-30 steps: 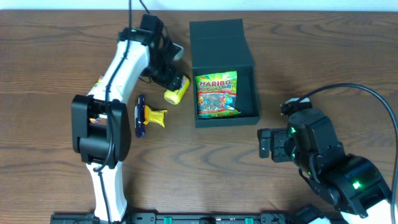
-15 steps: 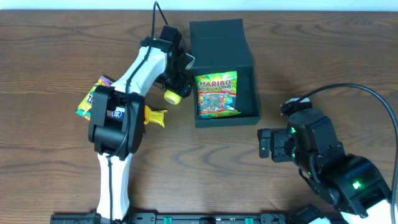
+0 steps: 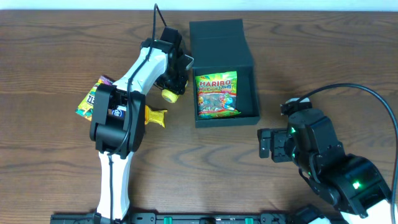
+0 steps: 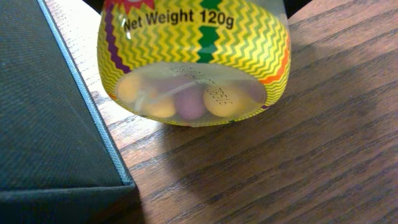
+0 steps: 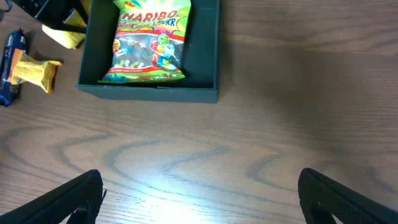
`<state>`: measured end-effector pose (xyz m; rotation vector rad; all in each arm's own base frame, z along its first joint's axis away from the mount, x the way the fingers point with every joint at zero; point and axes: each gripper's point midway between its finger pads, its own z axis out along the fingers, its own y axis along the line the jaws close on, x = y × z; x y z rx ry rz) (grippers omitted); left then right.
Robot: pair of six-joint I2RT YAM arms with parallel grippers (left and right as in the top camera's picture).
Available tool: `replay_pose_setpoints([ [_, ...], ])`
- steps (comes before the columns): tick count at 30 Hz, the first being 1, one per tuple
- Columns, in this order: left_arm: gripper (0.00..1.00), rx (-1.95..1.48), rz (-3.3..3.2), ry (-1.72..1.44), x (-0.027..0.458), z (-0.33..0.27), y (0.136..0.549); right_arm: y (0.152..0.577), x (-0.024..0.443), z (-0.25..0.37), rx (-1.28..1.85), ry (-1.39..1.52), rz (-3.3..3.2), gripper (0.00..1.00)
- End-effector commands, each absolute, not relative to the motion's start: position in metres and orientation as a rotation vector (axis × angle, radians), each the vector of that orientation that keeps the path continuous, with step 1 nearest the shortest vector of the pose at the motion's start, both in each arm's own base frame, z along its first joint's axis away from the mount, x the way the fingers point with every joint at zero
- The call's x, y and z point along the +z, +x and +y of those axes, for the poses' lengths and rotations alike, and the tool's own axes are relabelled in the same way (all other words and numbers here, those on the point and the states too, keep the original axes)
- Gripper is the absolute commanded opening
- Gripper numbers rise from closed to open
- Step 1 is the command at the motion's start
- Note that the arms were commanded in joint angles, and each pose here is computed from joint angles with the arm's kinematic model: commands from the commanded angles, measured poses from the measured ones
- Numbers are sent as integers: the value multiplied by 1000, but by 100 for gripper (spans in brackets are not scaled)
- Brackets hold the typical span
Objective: Pack container
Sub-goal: 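Grasp the yellow Mentos tube with the left gripper and lift, then place the Mentos tube in the box beside the Haribo bag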
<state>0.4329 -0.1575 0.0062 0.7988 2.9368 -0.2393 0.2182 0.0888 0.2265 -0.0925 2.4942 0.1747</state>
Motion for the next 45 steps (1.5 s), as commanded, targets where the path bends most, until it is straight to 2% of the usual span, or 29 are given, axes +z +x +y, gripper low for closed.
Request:
replay_pose_setpoints([
  [1, 25, -183, 2955, 761, 4, -149, 435, 219, 230, 87, 167, -98, 2482, 99],
  [9, 17, -114, 2877, 693, 42, -143, 452, 219, 230, 87, 167, -98, 2482, 99],
  [13, 15, -65, 2785, 656, 83, -139, 464, 219, 230, 87, 167, -98, 2482, 99],
  [17, 6, -71, 2693, 626, 120, -141, 471, 219, 230, 87, 167, -98, 2482, 99],
  [19, 6, -83, 2648, 588, 137, -142, 475, 219, 230, 87, 167, -98, 2482, 99],
  [25, 6, -332, 2522, 602, 188, -173, 465, 219, 230, 87, 167, -98, 2482, 99],
  [29, 6, -706, 2468, 520, 213, -212, 454, 219, 230, 87, 167, -98, 2482, 99],
  [32, 6, -831, 2518, 277, 215, -224, 457, 219, 230, 87, 167, -98, 2482, 99],
  [35, 6, -864, 2552, 174, 208, -239, 457, 219, 230, 87, 167, -98, 2482, 99],
  [45, 6, -615, 2666, -104, 161, -290, 439, 219, 230, 87, 167, -98, 2482, 99],
])
